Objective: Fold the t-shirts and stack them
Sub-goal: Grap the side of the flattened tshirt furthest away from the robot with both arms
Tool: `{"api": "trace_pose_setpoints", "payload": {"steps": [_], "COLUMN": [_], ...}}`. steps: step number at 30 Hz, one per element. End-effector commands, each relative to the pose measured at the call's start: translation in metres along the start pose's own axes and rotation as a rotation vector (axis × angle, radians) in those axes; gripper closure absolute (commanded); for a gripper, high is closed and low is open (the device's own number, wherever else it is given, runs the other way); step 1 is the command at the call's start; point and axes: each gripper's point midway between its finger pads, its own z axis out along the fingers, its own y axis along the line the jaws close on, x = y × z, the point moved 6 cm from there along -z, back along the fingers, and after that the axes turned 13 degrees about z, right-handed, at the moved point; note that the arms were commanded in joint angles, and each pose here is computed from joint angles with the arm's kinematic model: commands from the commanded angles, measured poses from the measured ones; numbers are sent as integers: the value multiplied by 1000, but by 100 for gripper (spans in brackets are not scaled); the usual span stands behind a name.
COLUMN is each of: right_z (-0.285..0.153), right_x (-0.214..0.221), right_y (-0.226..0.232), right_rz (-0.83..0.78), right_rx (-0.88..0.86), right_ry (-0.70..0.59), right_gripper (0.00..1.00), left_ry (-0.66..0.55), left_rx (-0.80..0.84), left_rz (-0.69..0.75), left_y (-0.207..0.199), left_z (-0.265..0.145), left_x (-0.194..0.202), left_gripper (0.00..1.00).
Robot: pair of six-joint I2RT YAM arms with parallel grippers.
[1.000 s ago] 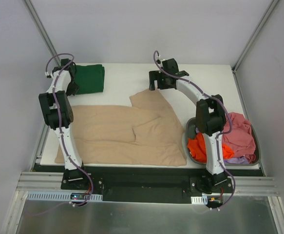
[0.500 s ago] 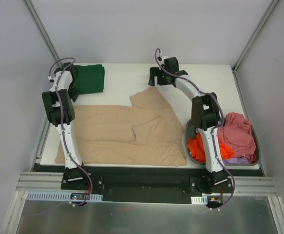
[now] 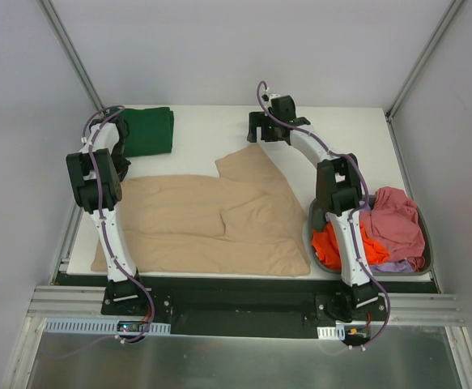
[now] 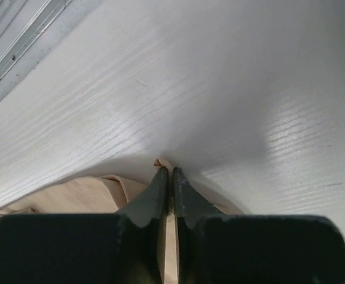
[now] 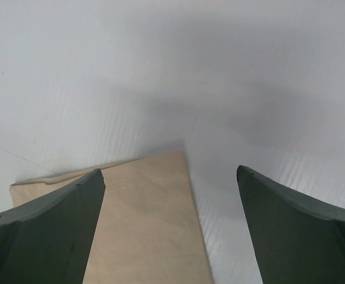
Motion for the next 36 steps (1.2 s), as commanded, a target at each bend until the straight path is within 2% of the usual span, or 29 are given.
{"api": "trace_pose_setpoints", "payload": {"steps": [1,8,15,22,26,30,36], "right_z": [-4,5,20,26,26,19,8], "right_x": [-21,-29,-31,-5,11,24,35], "right_y": [7,7,4,2,12,18,23], "right_rz": [14,70,264,407,413,342,262], "right_rx": [4,14,13,-7,-58,-56,-15], "right_ry": [-71,-88,-124,-30,62,115,144], "right_gripper": [4,4,4,1,7,12,29], "left_ry": [42,-30,-83,-97,-99,-101,-106], "left_rx": [34,35,128,131,151,161,166], "left_rz": [22,15,22,23,21,23,21], "left_y": [1,9,9,12,11,11,12], "left_z": [-3,-15,-25,-27,-28,-28,-29], "left_x": [5,-4,0,5,6,8,10], "left_gripper": [100,100,100,100,100,100,100]}}
